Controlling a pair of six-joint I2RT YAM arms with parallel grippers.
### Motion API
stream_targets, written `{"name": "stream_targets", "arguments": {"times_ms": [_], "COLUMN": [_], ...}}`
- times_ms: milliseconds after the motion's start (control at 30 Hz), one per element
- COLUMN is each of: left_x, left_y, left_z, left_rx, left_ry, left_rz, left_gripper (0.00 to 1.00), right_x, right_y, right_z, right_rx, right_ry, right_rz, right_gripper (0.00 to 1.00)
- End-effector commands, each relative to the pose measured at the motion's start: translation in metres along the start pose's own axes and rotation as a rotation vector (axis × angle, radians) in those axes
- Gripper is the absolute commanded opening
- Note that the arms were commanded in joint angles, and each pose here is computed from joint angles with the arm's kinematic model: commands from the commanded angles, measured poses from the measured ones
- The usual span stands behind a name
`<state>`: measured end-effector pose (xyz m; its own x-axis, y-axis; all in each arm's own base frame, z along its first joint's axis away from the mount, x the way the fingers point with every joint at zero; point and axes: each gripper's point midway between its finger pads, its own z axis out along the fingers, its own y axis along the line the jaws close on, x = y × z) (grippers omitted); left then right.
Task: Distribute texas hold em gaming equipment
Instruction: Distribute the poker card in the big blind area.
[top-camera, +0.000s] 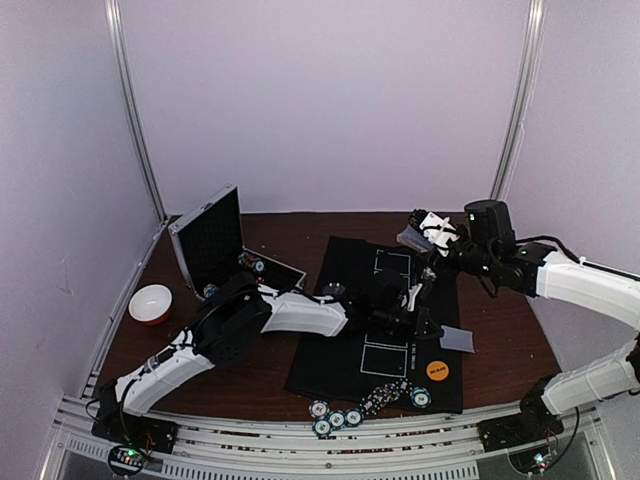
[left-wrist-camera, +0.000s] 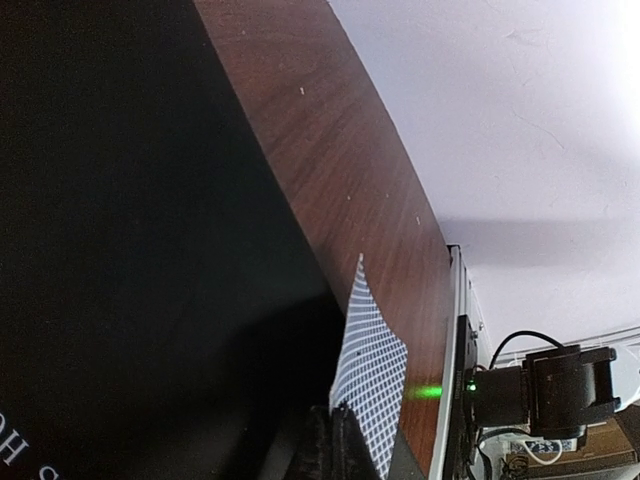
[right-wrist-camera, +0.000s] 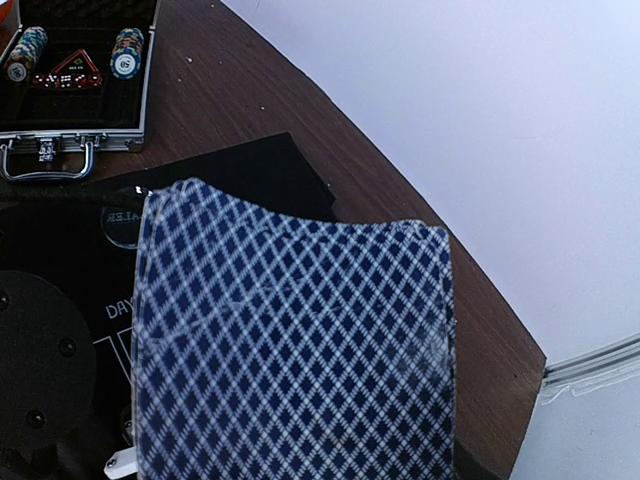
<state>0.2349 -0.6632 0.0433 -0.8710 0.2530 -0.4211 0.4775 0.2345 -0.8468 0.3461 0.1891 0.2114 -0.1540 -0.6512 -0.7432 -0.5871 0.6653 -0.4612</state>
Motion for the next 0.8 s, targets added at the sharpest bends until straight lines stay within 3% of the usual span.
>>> {"name": "stream_targets", "arguments": {"times_ms": [0, 133, 267, 400, 567, 767], "left_x": [0.011, 0.006, 0.004, -0.005, -0.022, -0.038], "left_y": [0.007, 0.005, 0.001, -0.002, -0.016, -0.047], "left_z": [0.007, 0.007, 0.005, 0.0, -0.023, -0.055], "left_rx": [-0.032, -0.053, -0.05, -0.085, -0.107, -0.116], "left_ry": [0.027, 0.02, 0.019, -0.004, -0.059, -0.098], "left_rz": [0.033, 0.083, 0.108, 0.135, 0.166, 0.299], "left_gripper": [0.0, 0.0, 0.25, 0.37, 0.43, 0.52], "right_x": [-0.005, -0.003, -0.002, -0.003, -0.005, -0.011], "right_y": [-0.003, -0.001, -0.001, -0.001, -0.004, -0.008], "right_z": [-0.006, -0.004, -0.003, -0.004, -0.006, -0.008], "right_rx": [0.001, -0.004, -0.006, -0.004, 0.002, 0.008], "right_ry": [-0.024, -0.019, -0.016, -0.015, -0.018, -0.018], "right_rz": [0.004, 0.002, 0.001, 0.002, -0.009, -0.018], "right_gripper": [0.49, 0.49, 0.49, 0.5, 0.5, 0.5]}}
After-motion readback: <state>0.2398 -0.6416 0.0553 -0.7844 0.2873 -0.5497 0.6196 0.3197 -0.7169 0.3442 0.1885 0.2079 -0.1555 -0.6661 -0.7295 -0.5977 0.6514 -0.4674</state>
